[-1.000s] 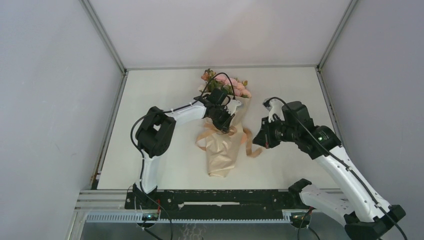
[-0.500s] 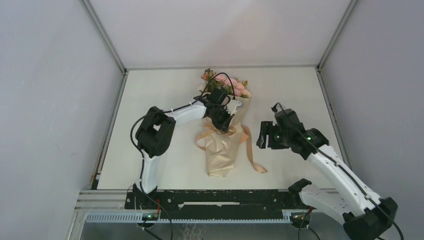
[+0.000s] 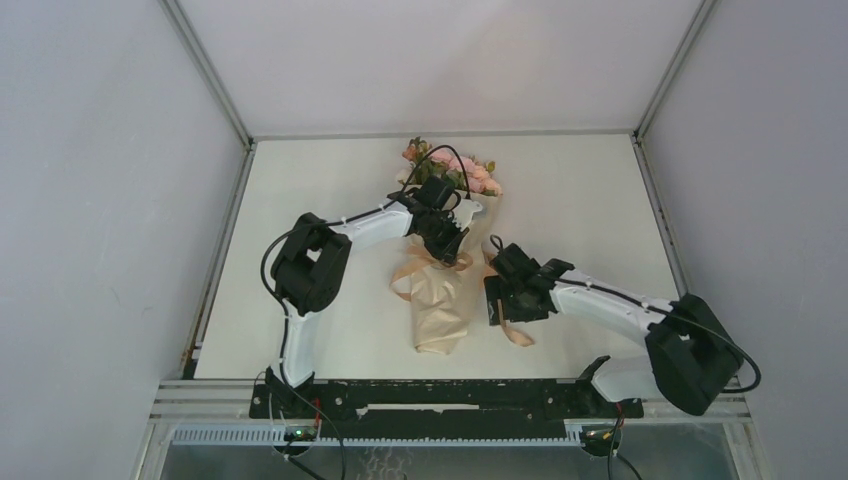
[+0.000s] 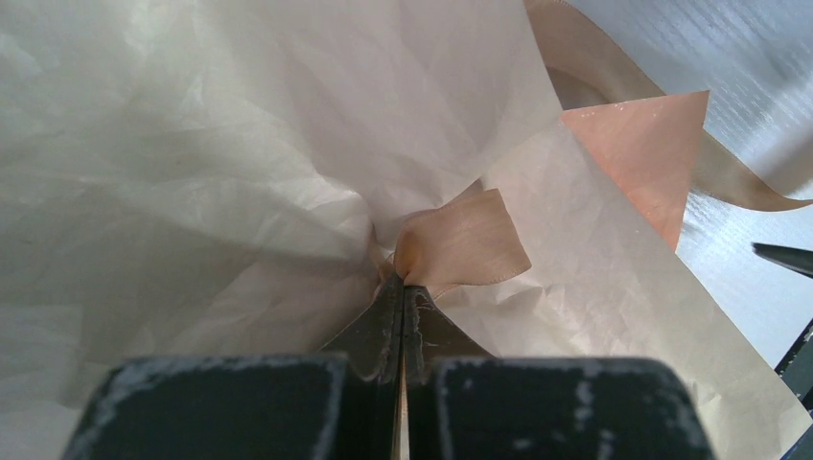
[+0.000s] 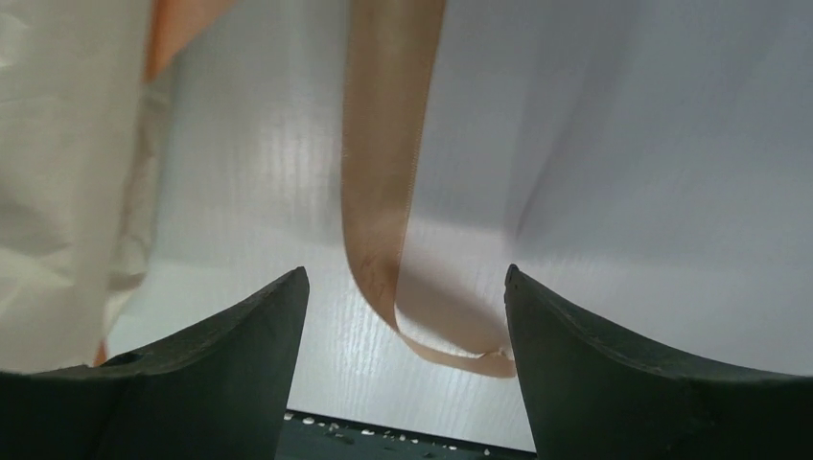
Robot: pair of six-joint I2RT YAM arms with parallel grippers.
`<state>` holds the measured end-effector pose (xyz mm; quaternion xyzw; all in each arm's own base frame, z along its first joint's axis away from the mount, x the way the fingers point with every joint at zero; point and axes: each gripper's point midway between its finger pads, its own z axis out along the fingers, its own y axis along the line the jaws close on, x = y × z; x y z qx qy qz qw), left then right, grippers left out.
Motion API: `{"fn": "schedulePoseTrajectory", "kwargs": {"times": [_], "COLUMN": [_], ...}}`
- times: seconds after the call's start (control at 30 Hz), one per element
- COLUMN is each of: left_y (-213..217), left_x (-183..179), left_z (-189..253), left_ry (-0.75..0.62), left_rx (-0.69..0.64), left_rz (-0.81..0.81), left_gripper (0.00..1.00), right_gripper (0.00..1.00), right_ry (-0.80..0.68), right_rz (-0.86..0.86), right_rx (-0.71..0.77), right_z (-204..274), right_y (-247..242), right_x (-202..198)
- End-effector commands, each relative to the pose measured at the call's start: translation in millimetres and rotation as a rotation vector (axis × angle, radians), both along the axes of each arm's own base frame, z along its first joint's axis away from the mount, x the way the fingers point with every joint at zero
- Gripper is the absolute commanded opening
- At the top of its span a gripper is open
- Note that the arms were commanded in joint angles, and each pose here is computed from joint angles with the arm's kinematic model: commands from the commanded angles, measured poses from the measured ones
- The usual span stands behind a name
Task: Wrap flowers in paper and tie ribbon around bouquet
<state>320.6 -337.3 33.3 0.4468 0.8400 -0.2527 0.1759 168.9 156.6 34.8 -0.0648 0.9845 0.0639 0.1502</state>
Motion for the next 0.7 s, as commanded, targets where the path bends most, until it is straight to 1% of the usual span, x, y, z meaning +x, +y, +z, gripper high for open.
{"fn": "schedulePoseTrajectory", "kwargs": {"times": [0.0, 0.03, 0.07, 0.17, 0.2, 0.33, 0.5, 0.57, 0.67], "left_y": [-3, -3, -3, -3, -3, -3, -5, -6, -7], "left_x": [8, 8, 8, 10, 10, 16, 20, 20, 20], "left_z": [14, 14, 15, 19, 20, 25, 27, 27, 27], "left_ry": [-0.035, -0.035, -0.037, -0.048, -0.053, -0.064, -0.063, -0.058, -0.054], "left_rx": [-0.022, -0.021, -0.023, -0.025, -0.024, -0.025, -0.035, -0.042, -0.046], "left_rz": [-0.010, -0.010, -0.010, -0.010, -0.010, -0.005, 0.000, 0.000, 0.002], "left_gripper": [0.00, 0.00, 0.00, 0.00, 0.00, 0.00, 0.00, 0.00, 0.00], "right_gripper": [0.80, 0.75, 0.60, 0.03, 0.00, 0.00, 0.00, 0.00, 0.00], "right_ry": [0.021, 0.036, 0.050, 0.088, 0.101, 0.181, 0.372, 0.393, 0.314], "right_rz": [-0.004, 0.000, -0.001, -0.021, -0.025, 0.020, 0.236, 0.320, 0.457], "right_rx": [0.006, 0.006, 0.002, -0.002, 0.005, 0.077, 0.289, 0.341, 0.456], "right_z": [-20, -24, -28, -32, -32, -20, 24, 49, 101], "right_y": [9, 11, 11, 8, 8, 15, 45, 48, 60], "right_x": [1, -2, -4, -12, -17, -49, -121, -144, -161]}}
